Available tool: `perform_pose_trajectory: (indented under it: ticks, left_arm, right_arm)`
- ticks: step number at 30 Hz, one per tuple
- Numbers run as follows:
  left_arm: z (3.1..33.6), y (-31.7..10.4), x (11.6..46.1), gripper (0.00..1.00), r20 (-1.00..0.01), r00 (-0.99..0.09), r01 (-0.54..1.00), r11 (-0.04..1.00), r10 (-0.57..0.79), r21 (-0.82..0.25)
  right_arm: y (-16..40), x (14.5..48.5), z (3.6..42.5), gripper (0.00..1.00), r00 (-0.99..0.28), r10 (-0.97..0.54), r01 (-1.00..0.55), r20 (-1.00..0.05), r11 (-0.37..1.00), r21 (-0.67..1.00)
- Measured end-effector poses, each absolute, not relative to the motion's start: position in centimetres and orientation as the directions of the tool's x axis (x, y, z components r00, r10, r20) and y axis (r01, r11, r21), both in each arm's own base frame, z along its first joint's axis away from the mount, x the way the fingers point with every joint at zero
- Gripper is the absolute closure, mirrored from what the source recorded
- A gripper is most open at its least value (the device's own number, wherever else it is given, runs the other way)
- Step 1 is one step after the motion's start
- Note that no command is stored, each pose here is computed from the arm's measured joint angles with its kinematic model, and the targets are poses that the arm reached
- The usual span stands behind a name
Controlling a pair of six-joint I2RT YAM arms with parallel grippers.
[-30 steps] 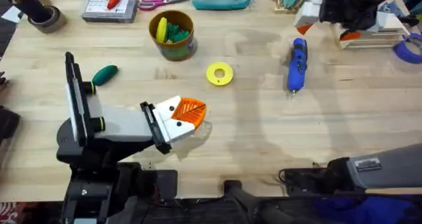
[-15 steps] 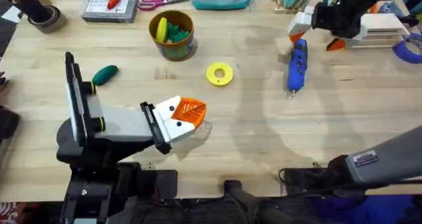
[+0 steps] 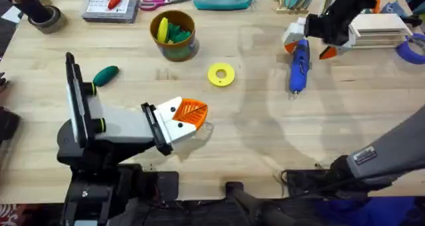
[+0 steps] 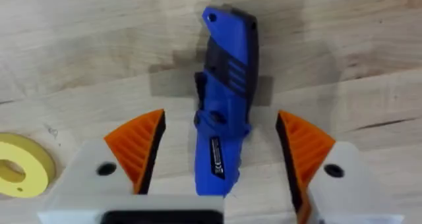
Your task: Pick up the gripper from the table and insert it into the empty holder that is missing its gripper. Then pick up a screw, insert it into the mounting hole, and use the screwdriver to tighten it. Finally, clean up the table by picking up the vegetable and placing it into the bucket.
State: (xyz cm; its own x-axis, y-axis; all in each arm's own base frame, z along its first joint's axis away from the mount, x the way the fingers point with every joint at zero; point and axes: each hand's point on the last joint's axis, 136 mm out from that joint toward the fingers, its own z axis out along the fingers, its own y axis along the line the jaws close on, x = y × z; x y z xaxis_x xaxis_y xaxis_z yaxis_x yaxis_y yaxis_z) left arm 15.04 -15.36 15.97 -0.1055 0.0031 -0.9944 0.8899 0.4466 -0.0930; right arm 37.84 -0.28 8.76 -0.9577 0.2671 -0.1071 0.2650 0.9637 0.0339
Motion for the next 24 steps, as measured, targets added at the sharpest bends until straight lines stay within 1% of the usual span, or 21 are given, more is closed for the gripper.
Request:
perform_pose_trajectory:
  ticks: [20, 24]
  left_arm:
    - [16.0, -15.4, 15.0, 0.997, -0.994, -0.105, 0.89, 0.447, 0.003, -0.093]
    - [16.0, -15.4, 15.0, 0.997, -0.994, -0.105, 0.89, 0.447, 0.003, -0.093]
  right_arm:
    - [-0.7, 39.2, 4.6, 0.005, -0.969, 0.239, 0.238, -0.068, 0.971, 0.028]
    - [-1.0, 39.1, 3.8, 0.02, -0.969, 0.244, 0.243, -0.049, 0.97, 0.023]
